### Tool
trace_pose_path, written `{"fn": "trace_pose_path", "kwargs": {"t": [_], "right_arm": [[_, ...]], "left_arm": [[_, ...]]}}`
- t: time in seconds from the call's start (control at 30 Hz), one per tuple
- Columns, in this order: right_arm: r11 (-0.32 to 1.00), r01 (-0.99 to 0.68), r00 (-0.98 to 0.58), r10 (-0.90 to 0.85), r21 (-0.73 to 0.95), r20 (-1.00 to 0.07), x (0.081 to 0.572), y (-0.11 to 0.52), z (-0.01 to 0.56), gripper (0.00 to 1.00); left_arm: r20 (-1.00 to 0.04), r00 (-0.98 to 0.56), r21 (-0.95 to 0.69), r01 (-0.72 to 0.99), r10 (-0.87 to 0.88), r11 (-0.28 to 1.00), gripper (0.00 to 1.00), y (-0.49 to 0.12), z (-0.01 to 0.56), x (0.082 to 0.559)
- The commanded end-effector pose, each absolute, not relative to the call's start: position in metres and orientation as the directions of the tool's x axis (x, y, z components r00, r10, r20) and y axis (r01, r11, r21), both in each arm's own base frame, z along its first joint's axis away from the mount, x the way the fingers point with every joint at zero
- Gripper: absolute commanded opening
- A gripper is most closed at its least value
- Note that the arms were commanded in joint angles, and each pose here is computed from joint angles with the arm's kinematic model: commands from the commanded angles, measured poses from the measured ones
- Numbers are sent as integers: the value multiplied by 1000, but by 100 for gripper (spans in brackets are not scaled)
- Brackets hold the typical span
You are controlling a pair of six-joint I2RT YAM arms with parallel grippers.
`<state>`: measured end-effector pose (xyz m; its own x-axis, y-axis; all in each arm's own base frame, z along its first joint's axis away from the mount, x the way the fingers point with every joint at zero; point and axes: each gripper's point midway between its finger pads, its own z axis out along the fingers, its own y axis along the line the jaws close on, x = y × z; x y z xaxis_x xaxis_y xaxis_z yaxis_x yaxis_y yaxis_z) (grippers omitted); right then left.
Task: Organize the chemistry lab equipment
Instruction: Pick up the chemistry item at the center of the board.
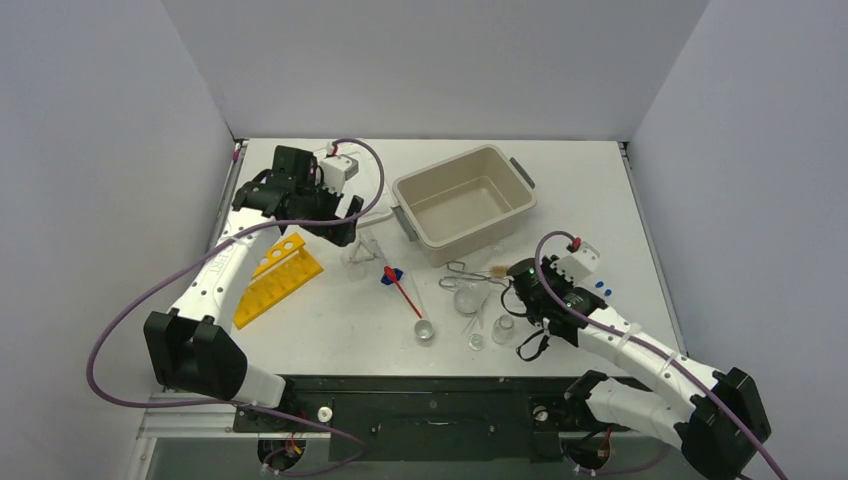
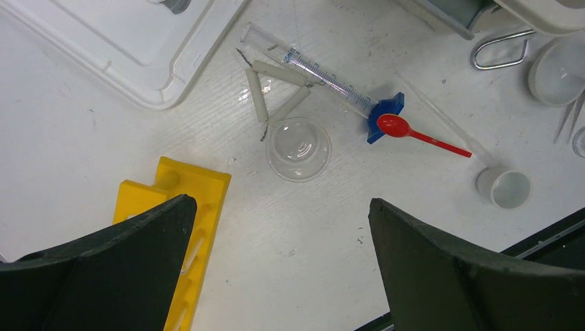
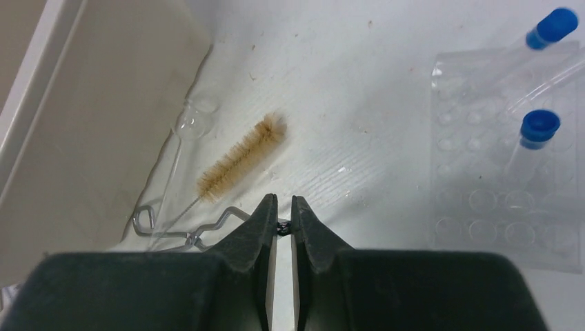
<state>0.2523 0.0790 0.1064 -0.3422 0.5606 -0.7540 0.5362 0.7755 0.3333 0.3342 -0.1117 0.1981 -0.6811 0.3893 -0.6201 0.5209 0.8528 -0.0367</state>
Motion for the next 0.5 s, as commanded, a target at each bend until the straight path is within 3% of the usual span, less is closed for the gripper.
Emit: {"fn": "trace_pose_path", "kwargs": {"t": [0.0,0.47], "right_arm": [[797,561,-335,464,222,-820,260,57,124,0],[832,498,-295,428,245,-854,291,70,187,0]], "left_arm": [[-670,-634,-6,524,386,852,97,-109,214,339],[-669,-635,-1,519,385,855,96,-104,213,340]]}}
